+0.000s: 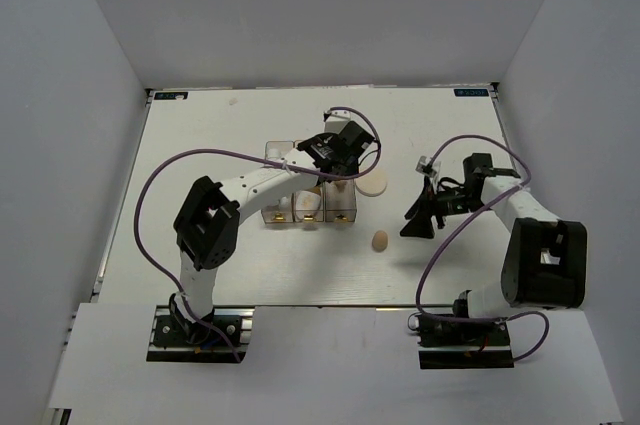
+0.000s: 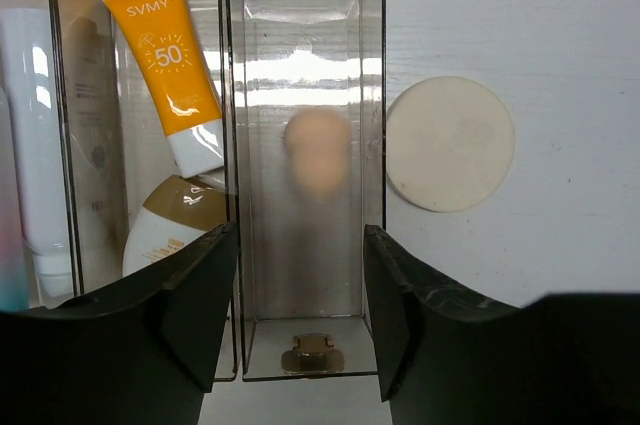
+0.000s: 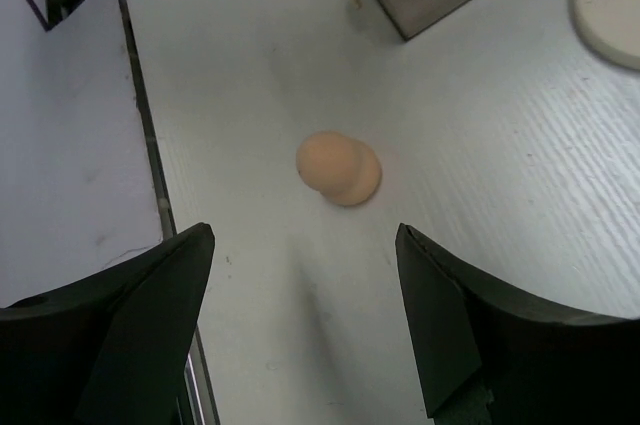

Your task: Organize the makeup

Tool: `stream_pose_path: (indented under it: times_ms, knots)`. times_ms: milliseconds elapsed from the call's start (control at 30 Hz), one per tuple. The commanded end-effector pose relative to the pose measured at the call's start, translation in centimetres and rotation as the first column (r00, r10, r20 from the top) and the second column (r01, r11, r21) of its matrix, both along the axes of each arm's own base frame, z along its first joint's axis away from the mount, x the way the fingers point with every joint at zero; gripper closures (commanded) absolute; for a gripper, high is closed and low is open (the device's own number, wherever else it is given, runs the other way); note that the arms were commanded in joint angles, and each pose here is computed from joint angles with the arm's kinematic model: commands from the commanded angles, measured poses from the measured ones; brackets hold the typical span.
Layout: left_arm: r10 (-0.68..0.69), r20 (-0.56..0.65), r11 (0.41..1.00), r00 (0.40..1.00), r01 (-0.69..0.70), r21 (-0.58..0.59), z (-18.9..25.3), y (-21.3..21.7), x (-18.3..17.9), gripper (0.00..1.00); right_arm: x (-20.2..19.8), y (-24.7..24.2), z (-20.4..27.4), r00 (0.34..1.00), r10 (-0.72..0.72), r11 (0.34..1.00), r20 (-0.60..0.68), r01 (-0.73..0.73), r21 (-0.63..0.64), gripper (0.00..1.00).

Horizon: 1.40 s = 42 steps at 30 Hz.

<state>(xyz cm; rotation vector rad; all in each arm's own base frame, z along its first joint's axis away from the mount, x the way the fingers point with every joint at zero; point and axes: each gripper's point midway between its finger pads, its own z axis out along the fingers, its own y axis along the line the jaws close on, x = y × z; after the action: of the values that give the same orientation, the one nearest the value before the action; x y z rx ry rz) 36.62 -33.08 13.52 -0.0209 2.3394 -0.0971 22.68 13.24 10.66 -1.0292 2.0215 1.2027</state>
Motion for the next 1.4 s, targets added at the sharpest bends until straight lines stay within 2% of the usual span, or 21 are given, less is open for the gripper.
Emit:
stream_pose_path:
  times_ms: [0,167,333,433,467,533,567,633,867,933,1033,1067,1133,1167,1233,1367]
  knots:
    - [-0.005,0.034,0.999,0.999,0.006,-0.04,1.9,-0.3,0.3,0.36,-1.0,0.8,-0.4,0.994,0.071,0.997,0.087,-0.07,-0.018,0.21]
    - [-0.005,0.054,0.998,0.999,0.009,-0.062,3.4,-0.6,0.5,0.35,-1.5,2.0,-1.8,0.969,0.164,0.984,0.185,-0.148,-0.097,0.21]
    - [-0.029,0.079,0.994,0.996,0.037,-0.101,5.6,0.1,-0.5,0.39,-1.6,2.3,-3.5,0.943,0.216,0.968,0.253,-0.173,-0.18,0.2]
    - [-0.032,0.106,0.989,0.994,0.047,-0.143,7.1,1.5,-2.0,0.39,-1.2,2.7,-4.2,0.933,0.23,0.962,0.277,-0.175,-0.21,0.2]
    - [-0.025,0.141,0.982,0.99,0.05,-0.183,9.0,2.2,-2.5,0.38,-0.5,2.8,-4.3,0.929,0.219,0.963,0.299,-0.158,-0.217,0.2]
    - [-0.014,0.131,0.982,0.991,0.038,-0.185,8.3,3.6,-3.8,0.33,-0.5,3.2,-4.8,0.921,0.244,0.954,0.304,-0.173,-0.244,0.2]
    - [0.003,0.157,0.976,0.988,0.031,-0.215,9.8,4.6,-4.4,0.32,-0.3,3.2,-4.9,0.92,0.244,0.953,0.307,-0.17,-0.249,0.19]
    - [0.035,0.141,0.975,0.989,-0.002,-0.221,9.1,6.1,-5.5,0.26,-0.2,3.8,-5.2,0.911,0.266,0.947,0.316,-0.186,-0.263,0.18]
    - [0.153,0.125,0.954,0.98,-0.114,-0.276,8.6,10.7,-8.6,0.24,0.5,5.2,-6.1,0.893,0.309,0.929,0.328,-0.209,-0.305,0.19]
    - [0.178,0.125,0.948,0.976,-0.137,-0.286,8.4,11.6,-9.1,0.24,0.3,5.6,-6.4,0.883,0.333,0.921,0.331,-0.229,-0.316,0.24]
    - [0.203,0.128,0.944,0.971,-0.159,-0.289,8.7,12.6,-9.6,0.24,0.1,5.9,-6.7,0.879,0.35,0.914,0.324,-0.245,-0.324,0.38]
    - [0.206,0.127,0.944,0.97,-0.163,-0.286,8.7,12.7,-9.7,0.24,0.1,6.2,-6.4,0.874,0.358,0.914,0.328,-0.254,-0.317,0.5]
    - [0.218,0.129,0.941,0.967,-0.174,-0.289,8.9,13.2,-9.9,0.24,-0.3,6.3,-6.3,0.868,0.378,0.907,0.322,-0.279,-0.314,0.62]
    - [0.22,0.127,0.941,0.967,-0.176,-0.288,8.7,13.3,-10.0,0.24,-0.6,6.5,-6.1,0.866,0.386,0.906,0.318,-0.292,-0.305,0.76]
    - [0.225,0.125,0.939,0.966,-0.18,-0.294,8.6,13.5,-10.2,0.24,-0.6,6.5,-5.4,0.855,0.4,0.903,0.331,-0.304,-0.305,0.87]
    - [0.232,0.114,0.933,0.966,-0.188,-0.306,8.4,13.8,-10.6,0.24,0.3,7.3,-2.1,0.836,0.379,0.918,0.398,-0.286,-0.273,0.88]
